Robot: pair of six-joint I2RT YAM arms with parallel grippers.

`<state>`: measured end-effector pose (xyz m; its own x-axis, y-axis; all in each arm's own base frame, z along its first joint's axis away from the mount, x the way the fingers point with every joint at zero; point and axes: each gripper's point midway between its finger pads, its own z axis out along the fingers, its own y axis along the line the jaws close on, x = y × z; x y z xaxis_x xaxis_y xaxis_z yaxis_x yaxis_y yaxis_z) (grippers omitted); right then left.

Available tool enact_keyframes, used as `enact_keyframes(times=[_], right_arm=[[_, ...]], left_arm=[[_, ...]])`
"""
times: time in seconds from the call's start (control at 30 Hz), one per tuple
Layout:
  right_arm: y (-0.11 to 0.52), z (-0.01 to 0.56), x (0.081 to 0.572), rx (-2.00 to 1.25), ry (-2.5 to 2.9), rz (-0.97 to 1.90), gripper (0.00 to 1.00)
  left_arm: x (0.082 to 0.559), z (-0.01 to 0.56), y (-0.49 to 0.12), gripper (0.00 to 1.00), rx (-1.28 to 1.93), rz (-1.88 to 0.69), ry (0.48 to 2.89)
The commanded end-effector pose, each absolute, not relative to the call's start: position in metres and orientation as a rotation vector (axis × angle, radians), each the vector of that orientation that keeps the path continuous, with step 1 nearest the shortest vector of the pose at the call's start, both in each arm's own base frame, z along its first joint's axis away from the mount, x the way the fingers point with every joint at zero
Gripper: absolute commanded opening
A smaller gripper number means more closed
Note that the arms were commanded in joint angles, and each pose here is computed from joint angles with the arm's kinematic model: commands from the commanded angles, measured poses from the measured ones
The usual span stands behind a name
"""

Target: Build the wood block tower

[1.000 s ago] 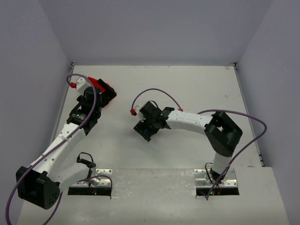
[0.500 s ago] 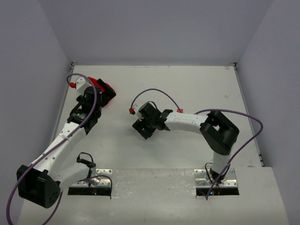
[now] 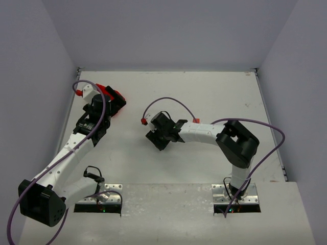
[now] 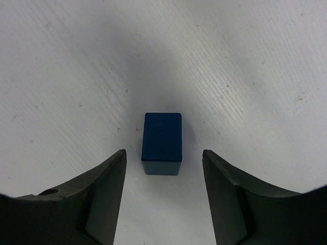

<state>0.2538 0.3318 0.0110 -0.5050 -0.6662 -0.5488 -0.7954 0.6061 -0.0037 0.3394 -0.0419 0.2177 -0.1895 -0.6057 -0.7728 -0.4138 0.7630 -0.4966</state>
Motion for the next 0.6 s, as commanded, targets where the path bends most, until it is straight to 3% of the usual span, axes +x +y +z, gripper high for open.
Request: enact_keyframes(times=[0.0,0.37,0.57], right_arm=[[0.3417,0.0133,0.2580,-1.133,2.306,0.366,0.57],[0.3395,0.0101,0.2584,-1.117,2.324,0.361,0.43],[0.3399,0.0172,0.2604,-1.127,2.299,0.364,0.21]], left_arm=[[0.3432,0.2274,-0.0375,1.00,-0.790,-0.221,1.772],[0.3419,0.2285,-0.0372,1.00,-0.790,-0.223,1.769],[0.3410,0.2296,-0.0373,1.00,-0.789,-0.228,1.766]])
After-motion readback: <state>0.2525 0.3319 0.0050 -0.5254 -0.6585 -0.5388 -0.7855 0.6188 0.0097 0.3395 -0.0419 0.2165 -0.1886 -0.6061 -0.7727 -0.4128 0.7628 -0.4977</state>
